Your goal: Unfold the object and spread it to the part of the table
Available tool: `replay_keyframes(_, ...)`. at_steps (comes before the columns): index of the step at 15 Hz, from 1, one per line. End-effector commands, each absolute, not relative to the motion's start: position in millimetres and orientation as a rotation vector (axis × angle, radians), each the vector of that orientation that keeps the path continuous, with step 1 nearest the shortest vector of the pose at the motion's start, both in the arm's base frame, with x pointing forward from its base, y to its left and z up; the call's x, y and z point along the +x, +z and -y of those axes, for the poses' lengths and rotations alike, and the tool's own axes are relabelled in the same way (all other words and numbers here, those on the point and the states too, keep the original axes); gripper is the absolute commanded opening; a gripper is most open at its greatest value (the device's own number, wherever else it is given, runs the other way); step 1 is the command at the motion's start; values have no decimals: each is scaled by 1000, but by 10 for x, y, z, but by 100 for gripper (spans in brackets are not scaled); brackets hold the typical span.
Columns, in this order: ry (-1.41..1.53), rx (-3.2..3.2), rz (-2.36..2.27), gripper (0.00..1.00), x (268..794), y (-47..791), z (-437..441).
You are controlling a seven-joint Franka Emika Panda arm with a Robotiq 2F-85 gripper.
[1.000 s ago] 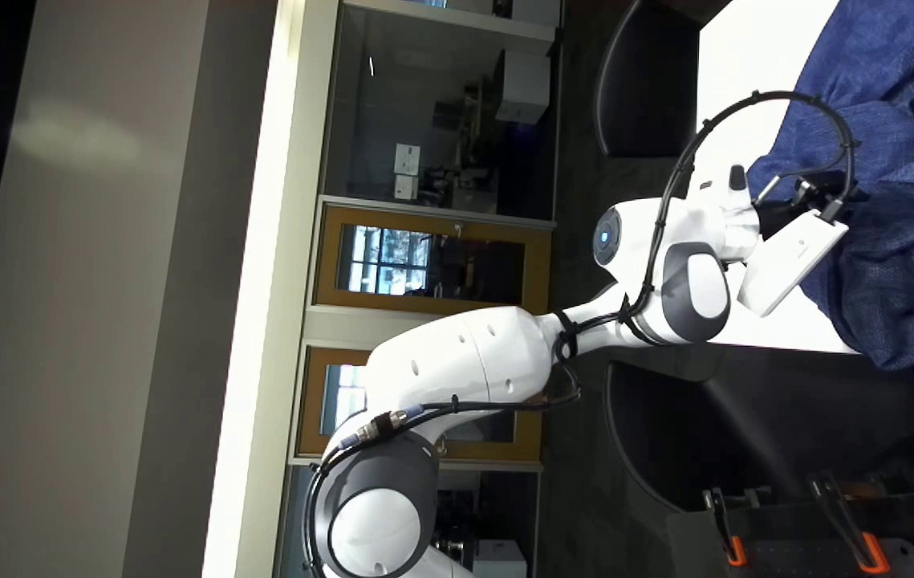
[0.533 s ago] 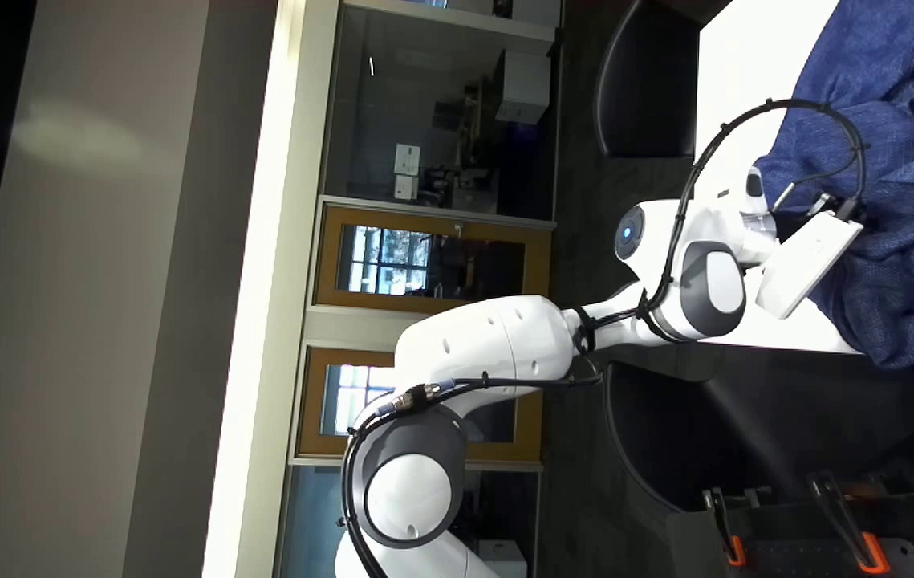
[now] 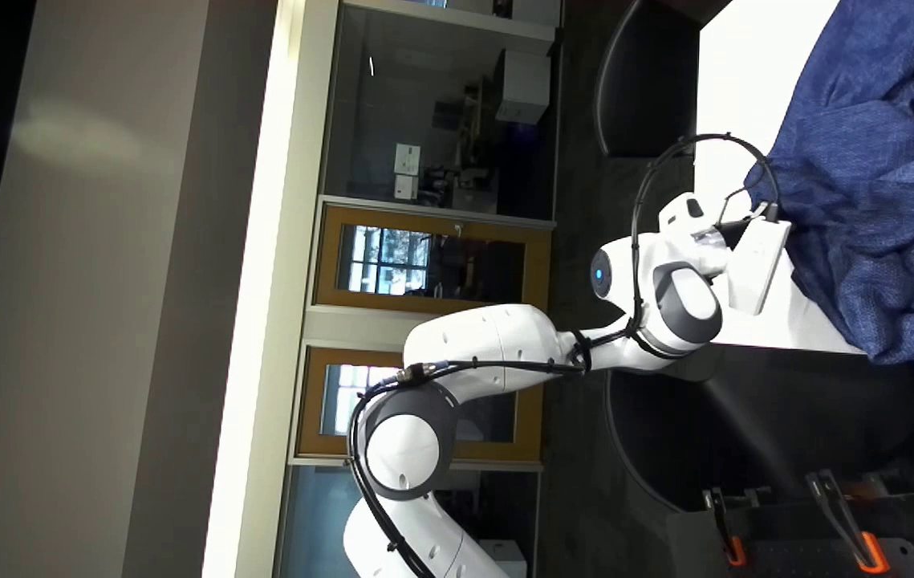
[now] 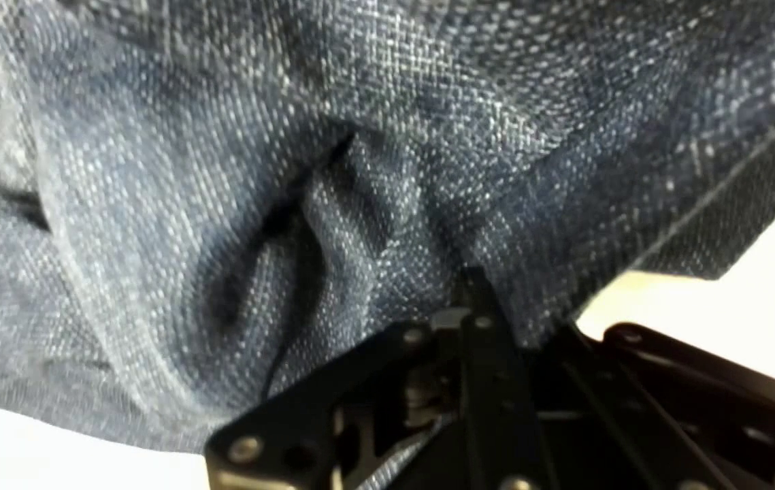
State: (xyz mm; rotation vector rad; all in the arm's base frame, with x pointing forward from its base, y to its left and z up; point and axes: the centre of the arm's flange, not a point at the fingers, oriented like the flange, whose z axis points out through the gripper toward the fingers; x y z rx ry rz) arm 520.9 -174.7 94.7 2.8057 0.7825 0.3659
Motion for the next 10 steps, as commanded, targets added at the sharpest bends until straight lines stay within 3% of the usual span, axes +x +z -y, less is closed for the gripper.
replay_keyframes(1,482,2698,-839,0,5249,1077,1280)
replay_keyframes(10,625,2591,-1100,0,5493,1265,165)
